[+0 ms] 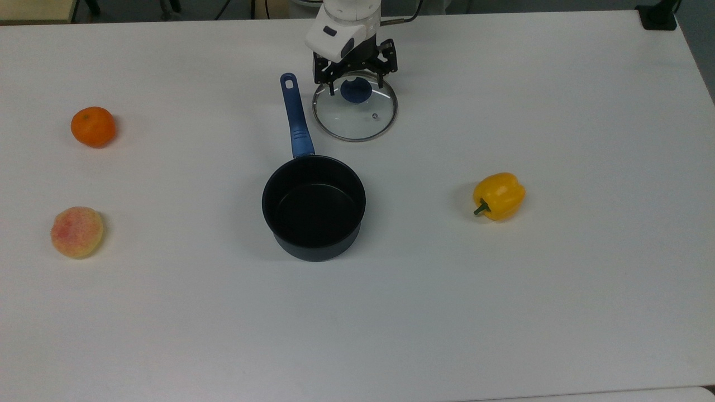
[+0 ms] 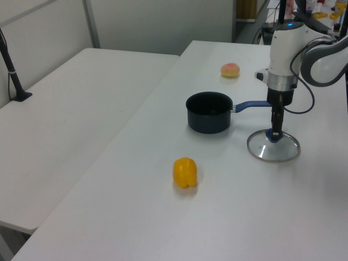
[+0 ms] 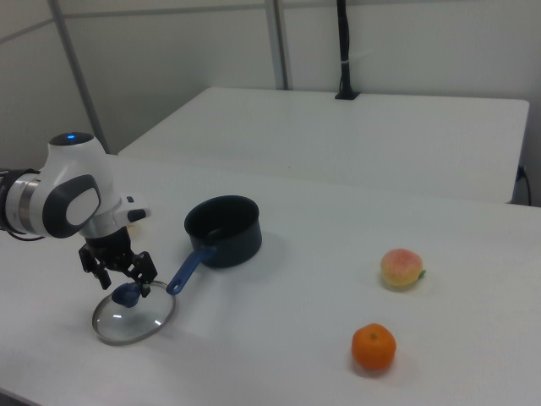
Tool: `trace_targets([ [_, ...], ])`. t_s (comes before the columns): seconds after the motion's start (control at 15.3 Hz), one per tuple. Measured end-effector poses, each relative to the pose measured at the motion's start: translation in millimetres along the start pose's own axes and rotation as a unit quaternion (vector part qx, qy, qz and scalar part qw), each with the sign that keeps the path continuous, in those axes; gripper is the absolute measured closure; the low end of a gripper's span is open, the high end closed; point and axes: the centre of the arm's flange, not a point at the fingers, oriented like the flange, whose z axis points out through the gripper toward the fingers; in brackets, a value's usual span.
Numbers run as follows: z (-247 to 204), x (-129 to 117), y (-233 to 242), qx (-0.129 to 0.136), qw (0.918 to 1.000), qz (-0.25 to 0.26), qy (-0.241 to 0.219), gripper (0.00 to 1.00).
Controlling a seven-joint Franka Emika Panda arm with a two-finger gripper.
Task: Close lid
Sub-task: 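Close the gripper on the blue knob of the glass lid, then lift the glass lid up off the table by its knob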
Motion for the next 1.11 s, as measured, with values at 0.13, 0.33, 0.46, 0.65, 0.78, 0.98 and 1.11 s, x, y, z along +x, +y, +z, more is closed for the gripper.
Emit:
trace_targets([
  [0.13, 6.0, 0.3, 0.4, -0.004, 1.0000, -0.004, -0.005, 0.00],
  [0.33, 12.9, 1.3, 0.8, -0.008, 0.9999, -0.008, -0.008, 0.05],
  [0.46, 16.4, 1.3, 0.5, -0.008, 0.9999, -0.009, -0.011, 0.23],
  [0.65, 13.7, 2.6, -3.5, -0.008, 0.9998, -0.014, -0.009, 0.35],
  [0.78, 11.9, 1.4, -7.2, -0.008, 0.9997, -0.017, -0.014, 0.37],
  [0.98, 9.7, -5.4, -12.5, -0.009, 0.9985, -0.022, -0.050, 0.37],
  [1.11, 0.1, -5.0, -19.8, -0.009, 0.9973, -0.028, -0.066, 0.37],
])
